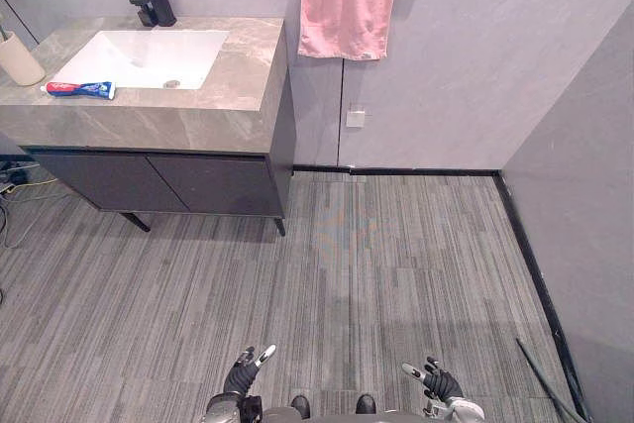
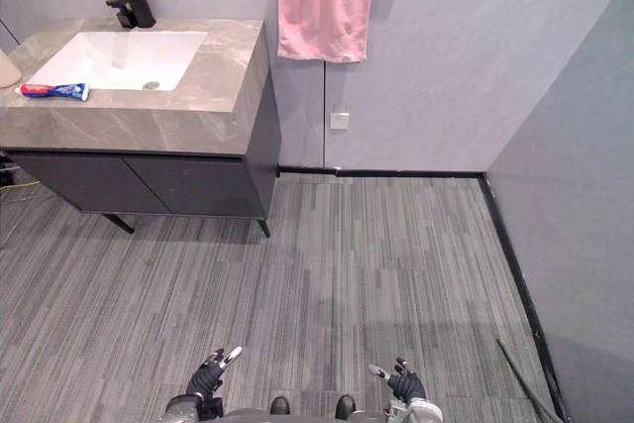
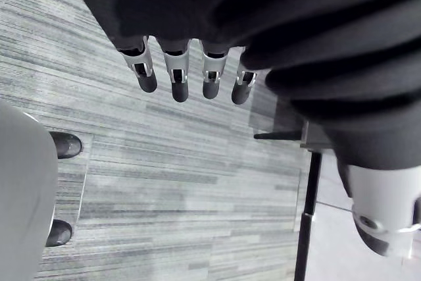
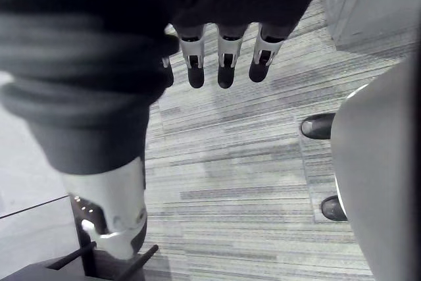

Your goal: Organize washtable

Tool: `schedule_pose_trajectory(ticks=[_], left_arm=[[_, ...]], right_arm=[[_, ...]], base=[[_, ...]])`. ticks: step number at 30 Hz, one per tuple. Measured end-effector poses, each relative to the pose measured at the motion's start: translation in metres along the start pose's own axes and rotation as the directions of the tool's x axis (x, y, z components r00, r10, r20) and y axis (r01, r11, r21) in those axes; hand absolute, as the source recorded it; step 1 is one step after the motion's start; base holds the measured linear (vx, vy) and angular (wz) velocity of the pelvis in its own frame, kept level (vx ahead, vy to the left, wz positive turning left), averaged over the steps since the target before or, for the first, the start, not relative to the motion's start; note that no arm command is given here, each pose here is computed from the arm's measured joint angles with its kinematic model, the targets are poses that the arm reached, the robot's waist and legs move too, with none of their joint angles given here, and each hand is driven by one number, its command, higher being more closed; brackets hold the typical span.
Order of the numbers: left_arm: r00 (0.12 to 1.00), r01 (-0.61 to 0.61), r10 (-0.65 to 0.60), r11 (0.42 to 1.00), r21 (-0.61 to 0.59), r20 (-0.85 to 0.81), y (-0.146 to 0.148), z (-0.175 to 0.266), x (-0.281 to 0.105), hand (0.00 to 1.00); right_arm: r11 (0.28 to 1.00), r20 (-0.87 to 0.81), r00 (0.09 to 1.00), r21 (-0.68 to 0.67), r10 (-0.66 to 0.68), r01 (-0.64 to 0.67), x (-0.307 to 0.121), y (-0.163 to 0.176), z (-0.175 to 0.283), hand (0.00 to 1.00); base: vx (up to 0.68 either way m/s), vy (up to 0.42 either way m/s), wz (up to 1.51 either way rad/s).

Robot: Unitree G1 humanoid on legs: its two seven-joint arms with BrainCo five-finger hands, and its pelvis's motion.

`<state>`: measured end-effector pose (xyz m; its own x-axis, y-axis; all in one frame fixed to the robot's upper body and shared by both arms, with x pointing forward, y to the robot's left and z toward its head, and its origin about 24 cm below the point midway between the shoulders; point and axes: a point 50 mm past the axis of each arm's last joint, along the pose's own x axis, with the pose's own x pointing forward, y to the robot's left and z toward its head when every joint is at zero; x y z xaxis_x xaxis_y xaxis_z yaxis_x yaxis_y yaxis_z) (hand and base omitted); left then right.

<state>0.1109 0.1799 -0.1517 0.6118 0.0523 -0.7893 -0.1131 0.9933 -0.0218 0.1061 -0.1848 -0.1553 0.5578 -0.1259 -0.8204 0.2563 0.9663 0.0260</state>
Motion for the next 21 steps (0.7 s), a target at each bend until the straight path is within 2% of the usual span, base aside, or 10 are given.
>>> schedule_pose_trajectory(ticks=[10,21], left_arm=[[1.000,-0.021,0.021,0.999,0.048,0.007,-0.0004,0.0017,0.0005,0.00],[0.998,-0.056,0.056,0.997,0.049,-0.005,0.0019,-0.0007,0.0002,0.00]], right_arm=[[1.000,0.003,1.000,0.008,-0.011,0.011,-0.0003,0.0002,0.0001,0.00],[0.997,0.000,1.000,0.074,0.001,-0.001,-0.0003,0.0011,-0.0006,0.00]], base=[[0.01,-0.005,-0.09],[-0.03,-0.005,-0.03]])
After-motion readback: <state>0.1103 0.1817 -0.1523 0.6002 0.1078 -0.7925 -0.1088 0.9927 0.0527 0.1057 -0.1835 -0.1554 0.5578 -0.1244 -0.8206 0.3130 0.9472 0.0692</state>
